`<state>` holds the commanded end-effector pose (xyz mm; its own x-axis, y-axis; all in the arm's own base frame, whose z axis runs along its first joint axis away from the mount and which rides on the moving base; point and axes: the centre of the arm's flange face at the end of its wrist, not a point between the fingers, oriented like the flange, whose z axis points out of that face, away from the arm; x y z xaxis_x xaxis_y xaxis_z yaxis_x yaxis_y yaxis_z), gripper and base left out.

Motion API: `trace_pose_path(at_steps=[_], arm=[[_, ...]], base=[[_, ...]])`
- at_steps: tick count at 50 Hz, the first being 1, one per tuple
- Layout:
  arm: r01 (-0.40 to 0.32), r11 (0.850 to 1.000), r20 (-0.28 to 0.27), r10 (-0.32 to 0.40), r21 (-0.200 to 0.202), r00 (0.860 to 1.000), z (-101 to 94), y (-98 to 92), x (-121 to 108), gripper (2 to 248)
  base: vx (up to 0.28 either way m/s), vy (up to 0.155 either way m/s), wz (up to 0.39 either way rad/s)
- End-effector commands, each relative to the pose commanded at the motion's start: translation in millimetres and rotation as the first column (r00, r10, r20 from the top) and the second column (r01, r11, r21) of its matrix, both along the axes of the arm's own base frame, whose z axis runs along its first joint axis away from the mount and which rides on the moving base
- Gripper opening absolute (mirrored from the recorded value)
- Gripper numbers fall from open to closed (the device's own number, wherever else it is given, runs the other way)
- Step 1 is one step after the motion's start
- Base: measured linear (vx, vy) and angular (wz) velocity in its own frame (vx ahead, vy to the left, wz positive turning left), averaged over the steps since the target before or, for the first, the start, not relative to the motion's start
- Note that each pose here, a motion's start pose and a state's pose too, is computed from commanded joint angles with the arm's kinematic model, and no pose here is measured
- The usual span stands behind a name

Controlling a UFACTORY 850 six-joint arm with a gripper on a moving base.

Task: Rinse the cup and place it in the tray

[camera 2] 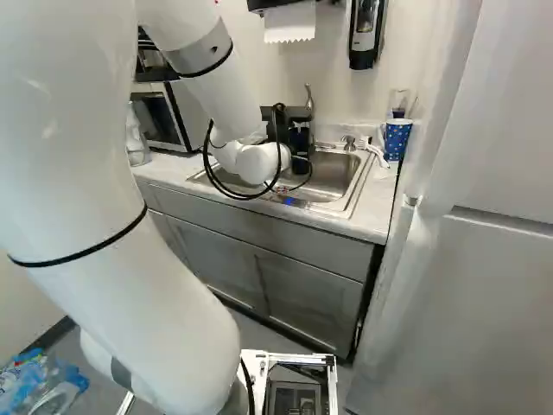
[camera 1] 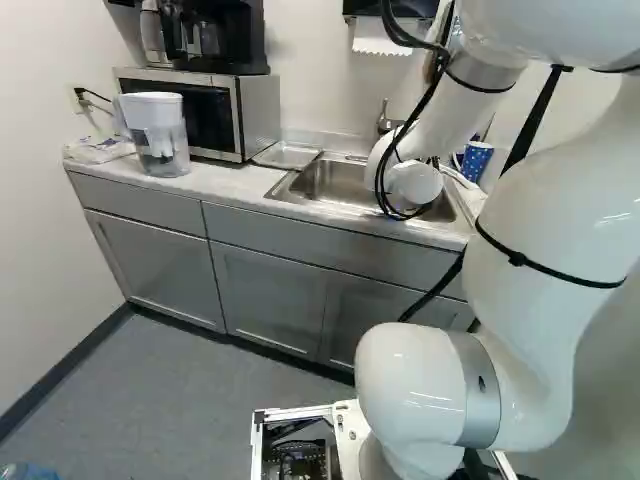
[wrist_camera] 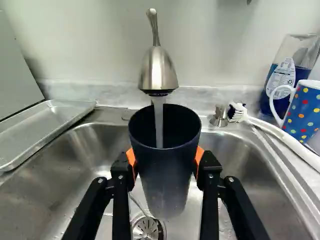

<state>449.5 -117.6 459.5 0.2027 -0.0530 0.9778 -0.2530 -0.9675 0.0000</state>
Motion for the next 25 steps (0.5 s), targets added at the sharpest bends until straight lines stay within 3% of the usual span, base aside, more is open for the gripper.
trace_pose_path(at_steps=[25], arm=[[0.0,1.0,0.0,0.0,0.0,1.0,0.0,0.0,0.0,125]], base=[[0.0,0.0,0.0]])
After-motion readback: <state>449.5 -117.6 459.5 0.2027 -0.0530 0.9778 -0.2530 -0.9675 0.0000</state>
